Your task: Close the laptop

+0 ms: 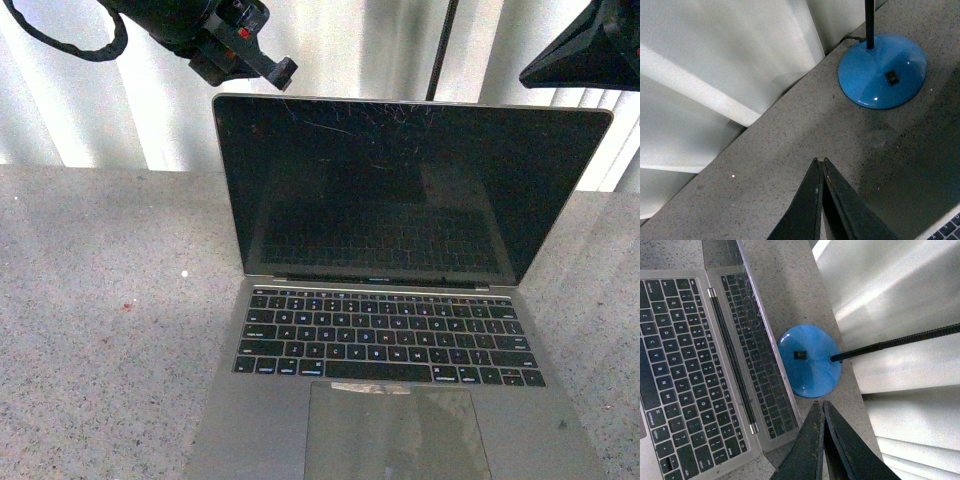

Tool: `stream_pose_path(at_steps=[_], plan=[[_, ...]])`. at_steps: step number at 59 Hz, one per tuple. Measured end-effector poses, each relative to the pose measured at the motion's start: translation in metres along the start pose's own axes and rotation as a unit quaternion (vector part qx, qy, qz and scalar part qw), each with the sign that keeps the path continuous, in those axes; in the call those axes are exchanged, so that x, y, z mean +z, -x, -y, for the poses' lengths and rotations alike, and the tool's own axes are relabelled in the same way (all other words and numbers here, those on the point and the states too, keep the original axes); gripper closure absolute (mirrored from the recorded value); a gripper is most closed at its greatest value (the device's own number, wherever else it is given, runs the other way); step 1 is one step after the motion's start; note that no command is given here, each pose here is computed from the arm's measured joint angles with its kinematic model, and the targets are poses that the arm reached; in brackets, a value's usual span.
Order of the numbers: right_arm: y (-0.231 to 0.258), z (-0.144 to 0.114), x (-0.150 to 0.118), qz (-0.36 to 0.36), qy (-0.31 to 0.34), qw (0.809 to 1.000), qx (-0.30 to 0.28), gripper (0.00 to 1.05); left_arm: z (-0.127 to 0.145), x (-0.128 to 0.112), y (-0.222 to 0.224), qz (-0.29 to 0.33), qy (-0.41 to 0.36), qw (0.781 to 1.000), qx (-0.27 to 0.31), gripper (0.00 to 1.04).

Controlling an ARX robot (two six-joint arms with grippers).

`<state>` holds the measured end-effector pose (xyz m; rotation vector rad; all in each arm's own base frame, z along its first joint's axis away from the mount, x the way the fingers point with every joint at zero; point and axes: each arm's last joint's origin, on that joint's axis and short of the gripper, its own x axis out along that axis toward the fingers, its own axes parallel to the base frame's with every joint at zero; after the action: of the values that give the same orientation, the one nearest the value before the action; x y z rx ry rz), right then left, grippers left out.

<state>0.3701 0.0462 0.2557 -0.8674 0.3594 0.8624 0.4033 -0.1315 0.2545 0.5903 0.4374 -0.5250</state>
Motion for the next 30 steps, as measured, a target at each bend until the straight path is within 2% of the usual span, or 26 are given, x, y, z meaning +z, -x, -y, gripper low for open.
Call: stream_pose_path(at_steps=[18, 30], plan=[[-0.012, 0.007, 0.005, -0.007, 0.006, 1.0, 0.013, 1.02, -0.003, 0.002, 0.0, -0.011, -0.019, 1.0, -0.004, 1.01], [-0.02, 0.007, 0.005, -0.012, 0.007, 1.0, 0.015, 1.02, -0.002, -0.001, -0.002, -0.022, -0.022, 0.999, -0.028, 1.01]])
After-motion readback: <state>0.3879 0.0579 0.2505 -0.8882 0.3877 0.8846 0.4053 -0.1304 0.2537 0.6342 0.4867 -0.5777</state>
